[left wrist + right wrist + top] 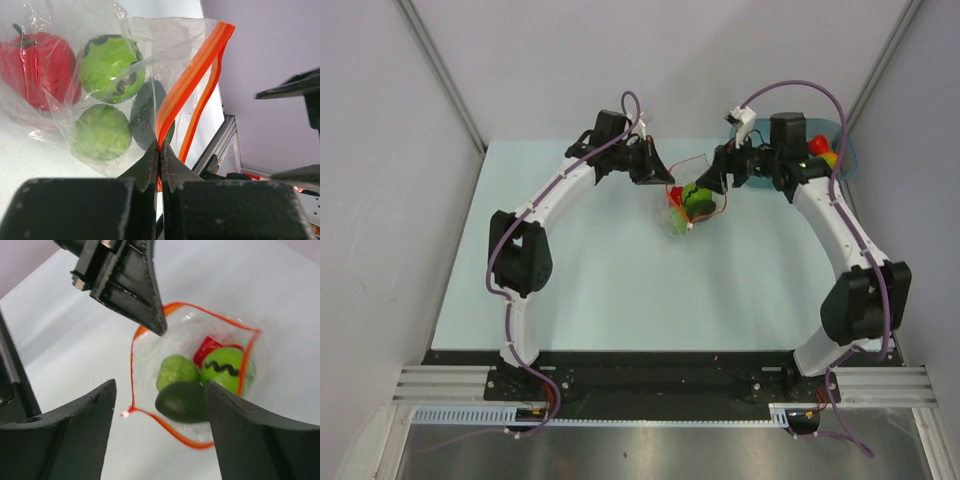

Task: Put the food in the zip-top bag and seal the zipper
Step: Adjust the zipper food storage bag at the center of the board.

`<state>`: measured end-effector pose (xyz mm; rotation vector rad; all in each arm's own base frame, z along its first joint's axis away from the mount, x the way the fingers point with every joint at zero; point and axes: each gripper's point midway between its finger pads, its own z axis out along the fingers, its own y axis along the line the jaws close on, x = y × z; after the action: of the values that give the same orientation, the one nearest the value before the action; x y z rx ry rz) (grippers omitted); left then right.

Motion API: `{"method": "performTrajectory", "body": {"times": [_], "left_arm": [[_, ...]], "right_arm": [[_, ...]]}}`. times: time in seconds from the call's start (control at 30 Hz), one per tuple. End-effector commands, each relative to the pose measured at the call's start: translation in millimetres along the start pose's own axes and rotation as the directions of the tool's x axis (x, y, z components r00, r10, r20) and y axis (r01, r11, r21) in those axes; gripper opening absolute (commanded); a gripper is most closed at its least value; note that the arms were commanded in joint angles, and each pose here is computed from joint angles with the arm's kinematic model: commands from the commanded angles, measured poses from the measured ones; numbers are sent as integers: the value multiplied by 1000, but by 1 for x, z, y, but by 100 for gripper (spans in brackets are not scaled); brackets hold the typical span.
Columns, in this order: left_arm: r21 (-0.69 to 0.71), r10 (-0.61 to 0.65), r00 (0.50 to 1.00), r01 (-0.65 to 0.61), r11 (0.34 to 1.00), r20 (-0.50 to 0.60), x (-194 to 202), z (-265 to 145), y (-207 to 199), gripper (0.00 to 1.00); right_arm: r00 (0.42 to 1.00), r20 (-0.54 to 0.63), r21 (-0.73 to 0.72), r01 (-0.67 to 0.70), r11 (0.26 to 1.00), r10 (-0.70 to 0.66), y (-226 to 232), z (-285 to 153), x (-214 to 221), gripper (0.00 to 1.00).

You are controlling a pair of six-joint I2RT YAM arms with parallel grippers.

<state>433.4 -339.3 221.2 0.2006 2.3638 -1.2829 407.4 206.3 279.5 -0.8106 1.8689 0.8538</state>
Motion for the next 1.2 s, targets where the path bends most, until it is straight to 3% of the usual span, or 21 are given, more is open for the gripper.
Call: {"method": "performTrajectory", "body": {"times": [0.0, 0.13, 0.3, 0.4, 0.43, 0.47, 0.63, 0.83, 1.0, 1.07, 1.17], "left_arm": [[47, 22, 999, -23, 999, 29, -8, -16, -21, 4], [47, 23, 999, -25, 999, 33, -8, -16, -22, 3], [36, 32, 999, -33, 999, 33, -6, -17, -19, 2], [27, 43, 999, -43, 999, 30, -4, -18, -18, 1], [24, 46, 998, -47, 999, 31, -4, -20, -19, 1], [18, 54, 998, -55, 998, 31, -2, -21, -18, 1], [5, 81, 996, -82, 997, 43, 1, -32, -22, 0], [-3, 91, 994, -91, 996, 57, 6, -39, -25, 0], [1, 86, 994, -86, 996, 62, 4, -34, -26, 0], [7, 75, 996, -75, 997, 53, 4, -30, -24, 0], [18, 66, 997, -67, 998, 46, 4, -25, -24, 0]], "right_arm": [[998, 46, 234, -45, 971, 35, -21, -34, -7, 72], [988, -55, 290, -122, 949, 144, -35, -34, 29, 67], [960, -123, 237, -216, 947, 250, -31, -19, 58, 60], [944, -135, 210, -269, 940, 300, -33, -8, 67, 48], [937, -138, 200, -290, 936, 320, -32, -6, 70, 38], [936, -136, 177, -300, 937, 325, -29, -4, 68, 35], [921, -172, 204, -314, 927, 350, -27, -9, 79, 42], [921, -139, 272, -317, 909, 363, -39, -22, 79, 40], [921, -99, 147, -362, 920, 378, -9, -37, 63, 38], [918, -104, 164, -364, 917, 383, -8, -38, 72, 37], [895, -121, 208, -400, 893, 429, -12, -36, 91, 49]]}}
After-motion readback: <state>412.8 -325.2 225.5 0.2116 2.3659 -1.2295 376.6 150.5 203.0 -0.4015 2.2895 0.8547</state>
